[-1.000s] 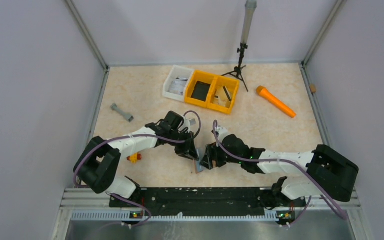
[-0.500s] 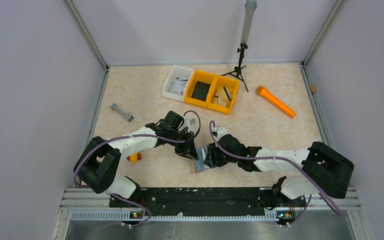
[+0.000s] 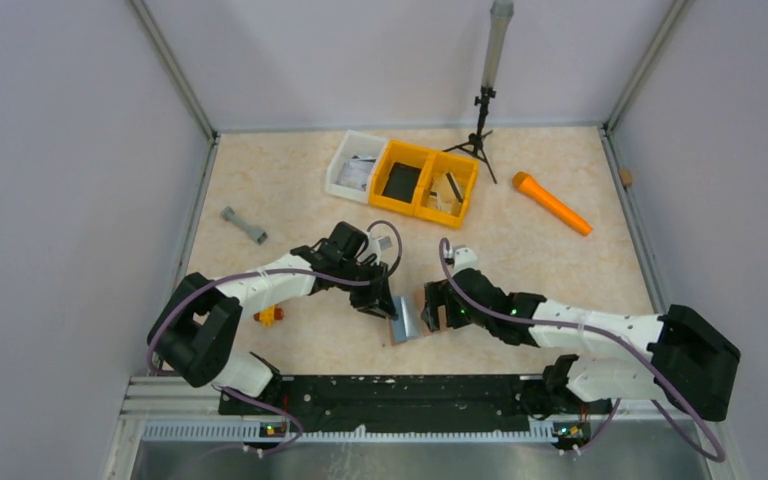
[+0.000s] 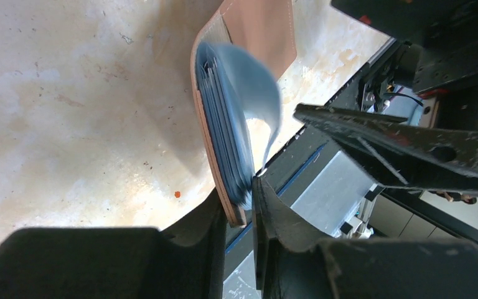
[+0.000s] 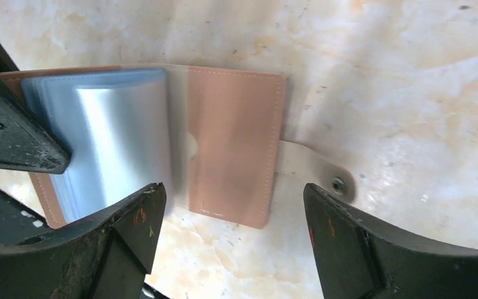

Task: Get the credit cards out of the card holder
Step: Open the card holder at the center of the board.

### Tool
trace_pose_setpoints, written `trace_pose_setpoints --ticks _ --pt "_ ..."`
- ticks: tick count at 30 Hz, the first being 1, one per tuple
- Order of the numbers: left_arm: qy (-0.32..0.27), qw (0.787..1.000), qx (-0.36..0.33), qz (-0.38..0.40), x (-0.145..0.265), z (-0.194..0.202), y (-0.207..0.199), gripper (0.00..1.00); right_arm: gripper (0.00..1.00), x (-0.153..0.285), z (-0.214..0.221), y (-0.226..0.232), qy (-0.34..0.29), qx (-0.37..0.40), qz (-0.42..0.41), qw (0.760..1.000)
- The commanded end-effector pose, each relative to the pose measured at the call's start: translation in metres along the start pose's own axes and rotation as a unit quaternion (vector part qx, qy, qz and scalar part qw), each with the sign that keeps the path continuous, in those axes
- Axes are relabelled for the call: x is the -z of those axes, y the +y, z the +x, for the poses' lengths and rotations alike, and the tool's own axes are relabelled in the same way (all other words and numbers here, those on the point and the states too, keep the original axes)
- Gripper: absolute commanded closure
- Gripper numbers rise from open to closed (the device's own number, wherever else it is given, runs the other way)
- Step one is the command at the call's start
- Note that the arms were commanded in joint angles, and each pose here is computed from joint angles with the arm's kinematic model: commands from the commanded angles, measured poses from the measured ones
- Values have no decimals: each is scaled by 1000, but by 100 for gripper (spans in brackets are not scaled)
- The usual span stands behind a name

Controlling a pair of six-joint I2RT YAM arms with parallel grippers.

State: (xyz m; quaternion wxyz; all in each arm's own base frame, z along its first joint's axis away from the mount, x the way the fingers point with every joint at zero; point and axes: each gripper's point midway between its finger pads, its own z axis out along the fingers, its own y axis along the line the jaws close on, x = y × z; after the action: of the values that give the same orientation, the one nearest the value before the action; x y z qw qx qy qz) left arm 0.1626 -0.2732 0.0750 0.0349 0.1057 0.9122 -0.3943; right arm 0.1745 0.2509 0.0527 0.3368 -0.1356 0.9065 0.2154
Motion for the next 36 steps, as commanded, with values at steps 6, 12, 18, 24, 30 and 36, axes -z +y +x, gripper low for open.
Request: trace_pose_setpoints --ticks 6,12,18,24,30,36 --pt "-8 1000 -20 14 6 -5 -11 76 20 28 -37 19 -37 17 -22 999" --pt "-9 1000 -20 15 7 -5 -12 75 17 28 -36 70 -35 17 -141 989" --pt "-7 1000 -18 14 6 -3 -10 76 14 14 -26 89 -13 17 -177 984" --pt "-8 1000 -19 21 7 -2 -12 77 14 7 -16 87 2 11 -171 985" --pt "-11 999 -21 24 8 -2 -14 78 13 -1 -3 79 20 9 -155 988" --pt "-11 1000 -20 21 8 -1 -12 78 15 -12 10 63 37 14 -114 993"
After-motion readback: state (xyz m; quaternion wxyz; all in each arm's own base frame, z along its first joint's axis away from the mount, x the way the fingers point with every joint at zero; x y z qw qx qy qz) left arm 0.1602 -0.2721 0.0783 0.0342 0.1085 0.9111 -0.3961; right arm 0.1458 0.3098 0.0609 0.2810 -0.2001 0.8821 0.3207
